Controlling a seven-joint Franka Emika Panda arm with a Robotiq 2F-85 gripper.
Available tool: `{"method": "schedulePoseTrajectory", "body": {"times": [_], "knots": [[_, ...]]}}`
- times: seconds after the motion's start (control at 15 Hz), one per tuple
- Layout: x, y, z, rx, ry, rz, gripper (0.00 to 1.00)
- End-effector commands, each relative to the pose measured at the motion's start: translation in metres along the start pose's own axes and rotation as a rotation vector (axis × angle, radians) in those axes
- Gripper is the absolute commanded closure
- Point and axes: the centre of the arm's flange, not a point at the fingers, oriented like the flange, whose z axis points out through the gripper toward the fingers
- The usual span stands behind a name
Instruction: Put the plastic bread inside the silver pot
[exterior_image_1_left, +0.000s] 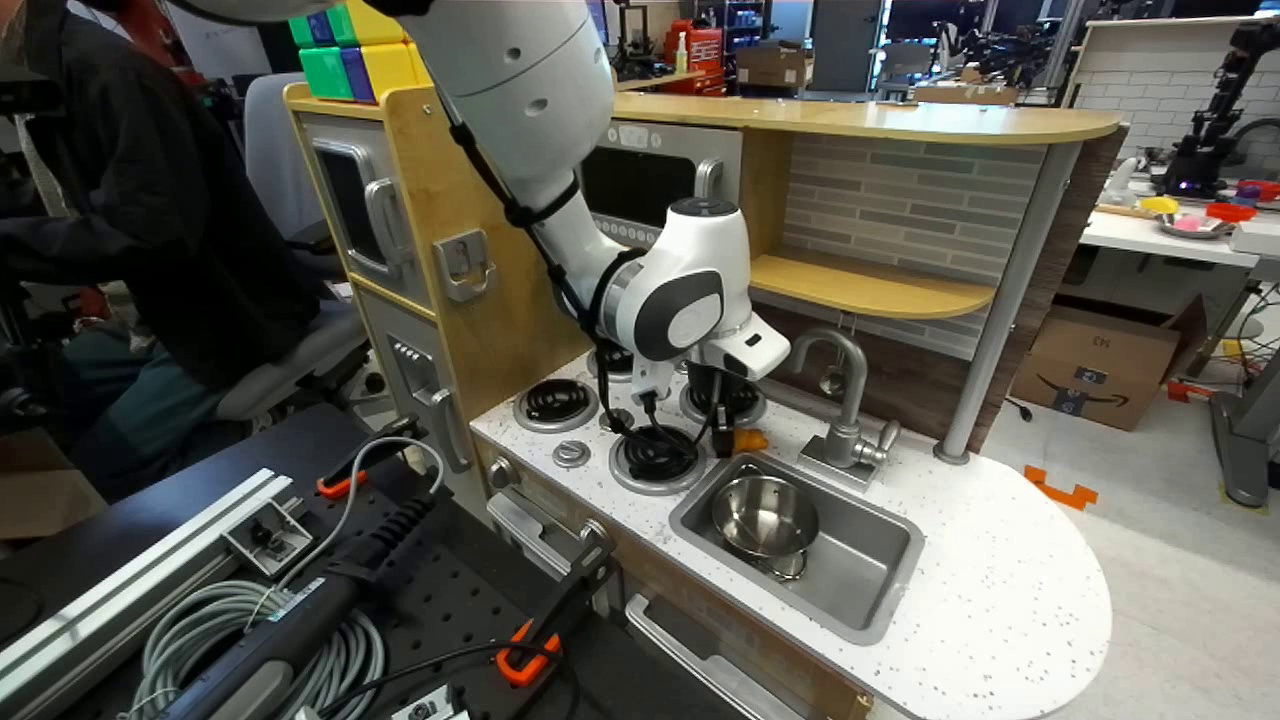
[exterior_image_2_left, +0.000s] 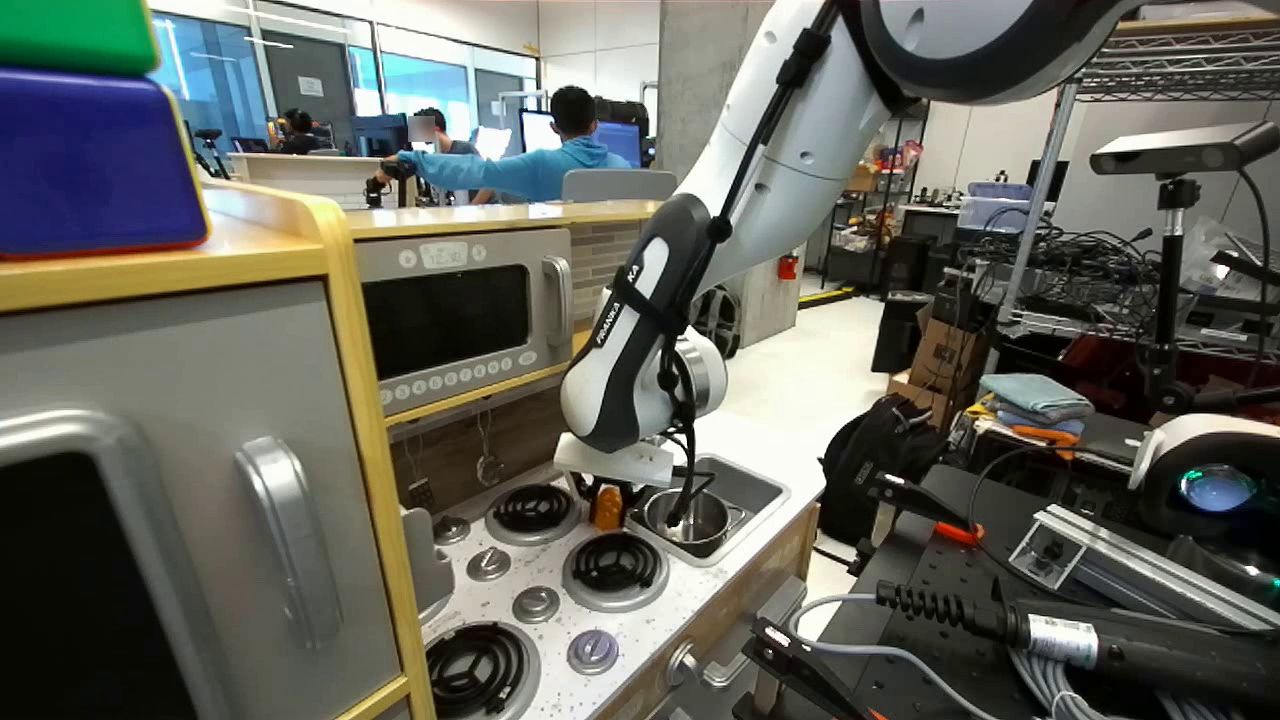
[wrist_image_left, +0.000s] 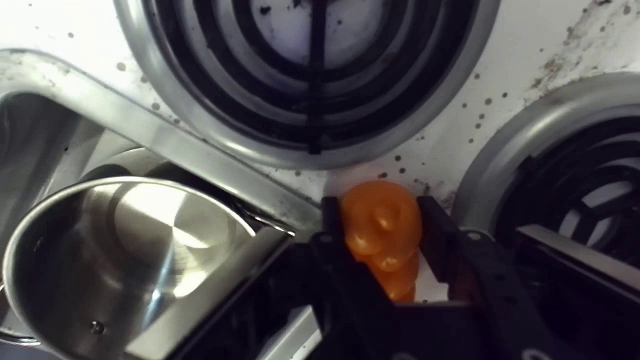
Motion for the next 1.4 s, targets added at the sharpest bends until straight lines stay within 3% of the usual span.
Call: {"method": "schedulePoseTrajectory", "body": {"times": [0.0, 1.33], "knots": [[0.012, 0.006, -0.017, -0.013, -0.048, 0.059, 0.84], [0.063, 0.082, 0.0, -0.29, -0.216, 0.4, 0.84]]}}
